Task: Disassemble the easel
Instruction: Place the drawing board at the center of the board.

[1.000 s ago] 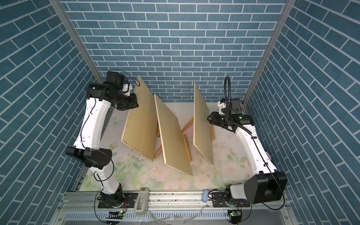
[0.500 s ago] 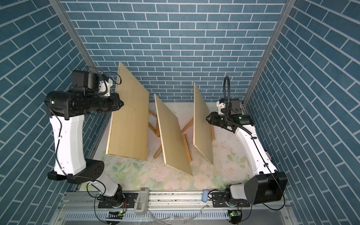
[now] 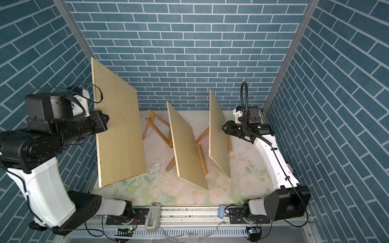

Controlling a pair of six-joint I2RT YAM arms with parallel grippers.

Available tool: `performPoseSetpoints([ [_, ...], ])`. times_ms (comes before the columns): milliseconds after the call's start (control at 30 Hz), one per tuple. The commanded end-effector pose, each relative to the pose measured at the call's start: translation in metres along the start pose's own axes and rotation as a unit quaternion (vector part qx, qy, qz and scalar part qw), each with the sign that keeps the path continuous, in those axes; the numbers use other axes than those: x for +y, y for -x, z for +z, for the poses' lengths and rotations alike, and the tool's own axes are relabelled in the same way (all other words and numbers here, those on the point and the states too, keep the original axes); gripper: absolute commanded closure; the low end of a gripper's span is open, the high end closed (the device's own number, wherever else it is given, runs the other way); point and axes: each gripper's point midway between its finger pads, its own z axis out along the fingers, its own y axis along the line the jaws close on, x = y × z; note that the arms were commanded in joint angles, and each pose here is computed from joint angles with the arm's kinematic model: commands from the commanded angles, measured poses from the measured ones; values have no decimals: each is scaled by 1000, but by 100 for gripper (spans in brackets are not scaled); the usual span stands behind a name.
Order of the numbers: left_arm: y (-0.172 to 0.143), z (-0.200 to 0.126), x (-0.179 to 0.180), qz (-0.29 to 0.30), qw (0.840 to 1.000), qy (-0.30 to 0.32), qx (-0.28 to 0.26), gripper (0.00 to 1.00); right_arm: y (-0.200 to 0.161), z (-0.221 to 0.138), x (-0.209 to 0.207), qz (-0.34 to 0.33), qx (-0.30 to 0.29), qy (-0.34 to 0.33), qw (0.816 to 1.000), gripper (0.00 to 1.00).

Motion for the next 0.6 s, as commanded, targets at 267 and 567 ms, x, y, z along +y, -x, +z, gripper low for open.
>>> performPoseSetpoints([
  [267,-11,53,37,49,989,123,67,100,3,-8,9,-24,-7,9,1000,53],
  [567,-15,133,44,68,986,111,109,100,-7,-2,0,-17,5,-2,1000,52],
])
